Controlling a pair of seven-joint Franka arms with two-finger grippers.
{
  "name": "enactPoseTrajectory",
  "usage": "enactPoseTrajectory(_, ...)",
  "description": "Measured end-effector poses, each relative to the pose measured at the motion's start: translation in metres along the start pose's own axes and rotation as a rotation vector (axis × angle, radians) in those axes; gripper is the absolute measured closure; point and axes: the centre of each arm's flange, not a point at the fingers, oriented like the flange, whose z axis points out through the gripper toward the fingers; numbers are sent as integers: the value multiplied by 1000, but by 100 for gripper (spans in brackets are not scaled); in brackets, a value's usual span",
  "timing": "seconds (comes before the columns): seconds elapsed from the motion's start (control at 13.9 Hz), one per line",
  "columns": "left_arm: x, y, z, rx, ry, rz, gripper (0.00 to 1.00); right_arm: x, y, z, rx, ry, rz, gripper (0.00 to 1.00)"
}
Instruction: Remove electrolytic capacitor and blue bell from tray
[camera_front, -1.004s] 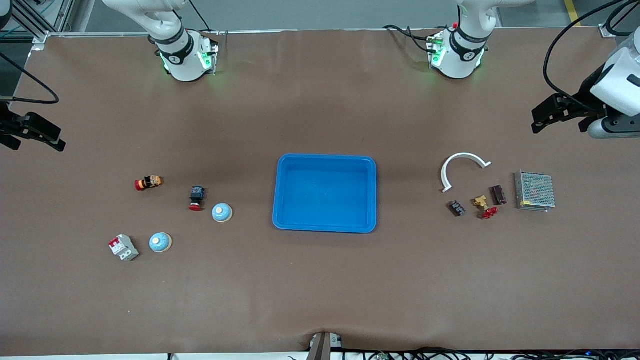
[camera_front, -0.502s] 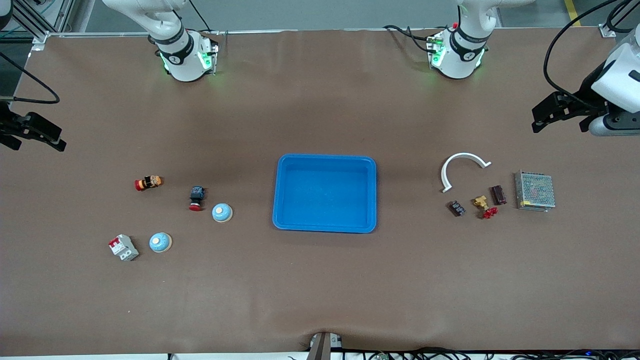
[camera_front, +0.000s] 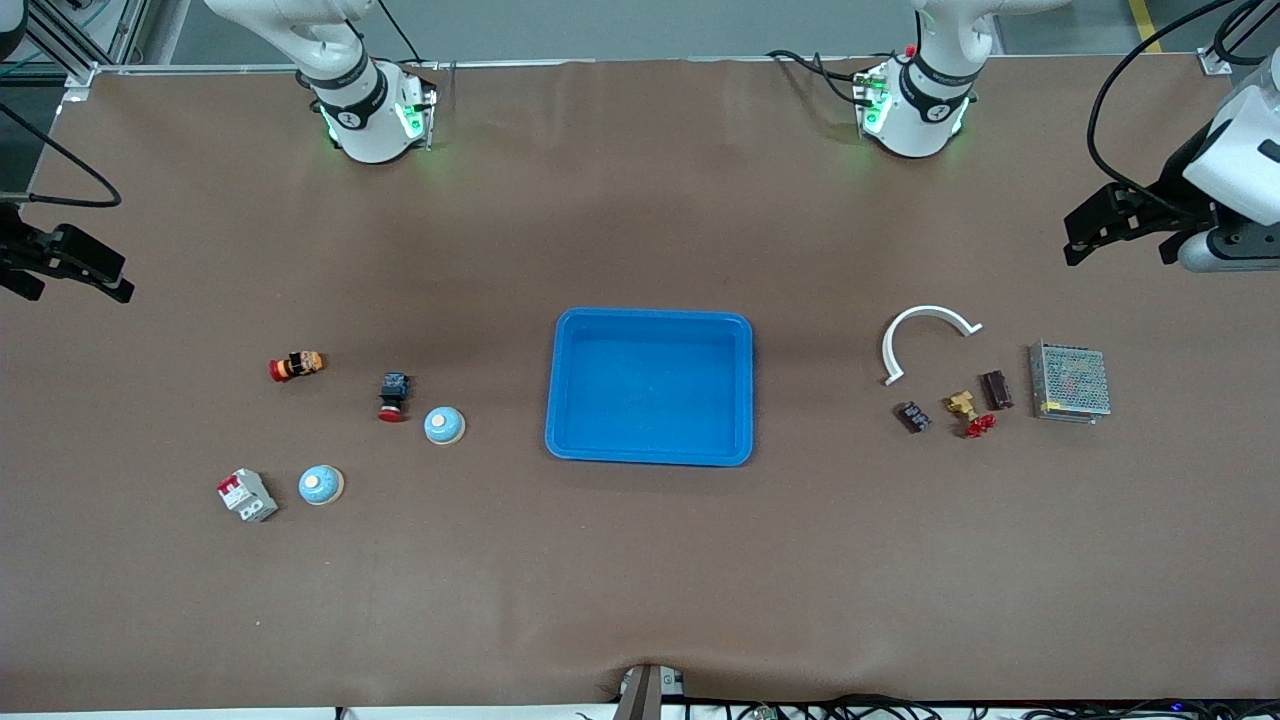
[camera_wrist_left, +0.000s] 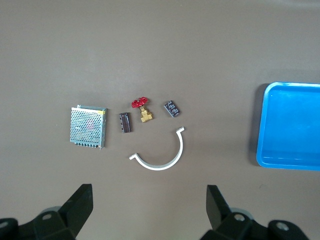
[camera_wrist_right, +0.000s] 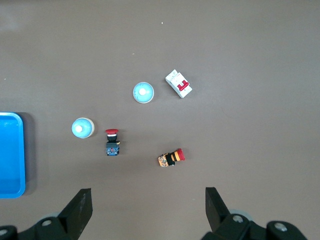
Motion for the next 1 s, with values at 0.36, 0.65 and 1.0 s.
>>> enactPoseTrajectory(0.36,-10,-1,-5,5,-16,-1,0,0,-4,0,1,0,-8,0)
enactPoseTrajectory(0.65,-34,-1,-9,15,-7,-2,0,0,-5,0,1,-1,-8,0)
enactPoseTrajectory(1.0,-56,-1,0,25,12,-3,0,0,-5,0,1,-2,-8,0)
